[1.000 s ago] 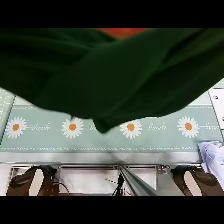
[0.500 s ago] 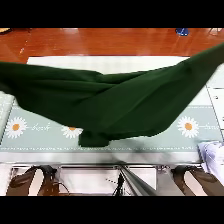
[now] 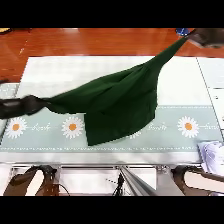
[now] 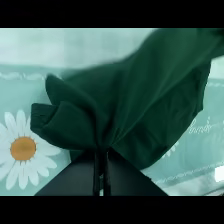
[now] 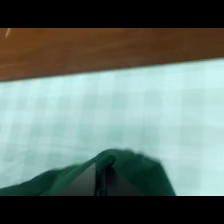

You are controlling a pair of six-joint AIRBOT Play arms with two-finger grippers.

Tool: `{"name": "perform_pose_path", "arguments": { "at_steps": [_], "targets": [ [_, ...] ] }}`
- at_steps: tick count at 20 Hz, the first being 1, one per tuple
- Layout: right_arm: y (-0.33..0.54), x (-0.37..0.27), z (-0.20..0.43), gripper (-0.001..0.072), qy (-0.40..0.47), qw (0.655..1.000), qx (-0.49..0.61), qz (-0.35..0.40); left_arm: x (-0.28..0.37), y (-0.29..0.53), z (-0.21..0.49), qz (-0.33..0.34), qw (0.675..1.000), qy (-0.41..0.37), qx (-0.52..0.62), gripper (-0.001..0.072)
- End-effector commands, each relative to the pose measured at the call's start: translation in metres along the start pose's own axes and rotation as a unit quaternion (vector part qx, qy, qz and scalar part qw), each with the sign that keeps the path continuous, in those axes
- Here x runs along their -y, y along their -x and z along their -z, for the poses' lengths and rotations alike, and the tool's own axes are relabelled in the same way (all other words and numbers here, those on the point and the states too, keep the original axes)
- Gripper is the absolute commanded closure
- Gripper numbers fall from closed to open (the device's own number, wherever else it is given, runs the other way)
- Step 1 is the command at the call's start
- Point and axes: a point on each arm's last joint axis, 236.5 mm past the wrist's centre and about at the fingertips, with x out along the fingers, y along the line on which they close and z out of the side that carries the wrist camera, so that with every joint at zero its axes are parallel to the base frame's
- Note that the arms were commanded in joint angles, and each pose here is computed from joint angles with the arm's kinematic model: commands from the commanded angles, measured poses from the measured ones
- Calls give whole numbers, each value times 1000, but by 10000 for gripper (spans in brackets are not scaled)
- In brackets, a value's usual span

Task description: Fold the shirts.

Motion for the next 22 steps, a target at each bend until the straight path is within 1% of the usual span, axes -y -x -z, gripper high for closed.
{"name": "perform_pose_path", "arguments": {
  "at_steps": [1,3,4,5,6,7,8,9,10,11,12,13,14,15,16,17,22],
  "targets": [
    [-64,17,38,672,-21,997,-73,3,-25,-56,35,1,998,25,-63,685],
    [-70,17,49,379,-24,995,-95,0,-30,-72,46,3,995,20,-95,685],
    [-65,18,53,360,-18,994,-105,-2,-33,-78,50,3,994,17,-108,685],
    [-53,20,64,362,4,991,-131,-2,-36,-81,52,4,993,12,-116,685],
    [-36,36,83,362,33,983,-179,23,-38,-84,53,4,993,6,-121,685],
    [-15,63,105,364,45,969,-232,76,-40,-86,53,4,992,2,-124,685],
    [9,89,129,363,53,947,-288,130,-42,-88,54,4,992,-2,-127,684],
    [25,105,148,364,51,932,-320,161,-43,-89,54,4,992,-7,-128,685],
    [31,107,166,364,27,930,-331,159,-44,-90,54,4,992,-13,-127,684],
    [30,100,186,363,4,933,-334,135,-45,-90,53,2,992,-13,-125,684],
    [26,87,212,327,-21,935,-337,105,-46,-91,52,1,992,-12,-124,685],
    [20,75,238,252,-47,936,-339,77,-46,-91,52,0,992,-12,-123,684],
    [14,57,267,210,-76,935,-343,41,-46,-91,52,0,992,-12,-123,684],
    [8,40,290,192,-99,935,-340,6,-46,-91,51,1,992,-16,-123,684],
    [0,25,309,183,-122,936,-330,-22,-46,-91,51,1,992,-20,-122,684],
    [-7,18,324,184,-141,936,-322,-31,-46,-91,51,1,992,-20,-123,685],
    [-28,-7,397,184,-204,920,-331,-40,-46,-91,52,1,992,-20,-123,684]
  ]
}}
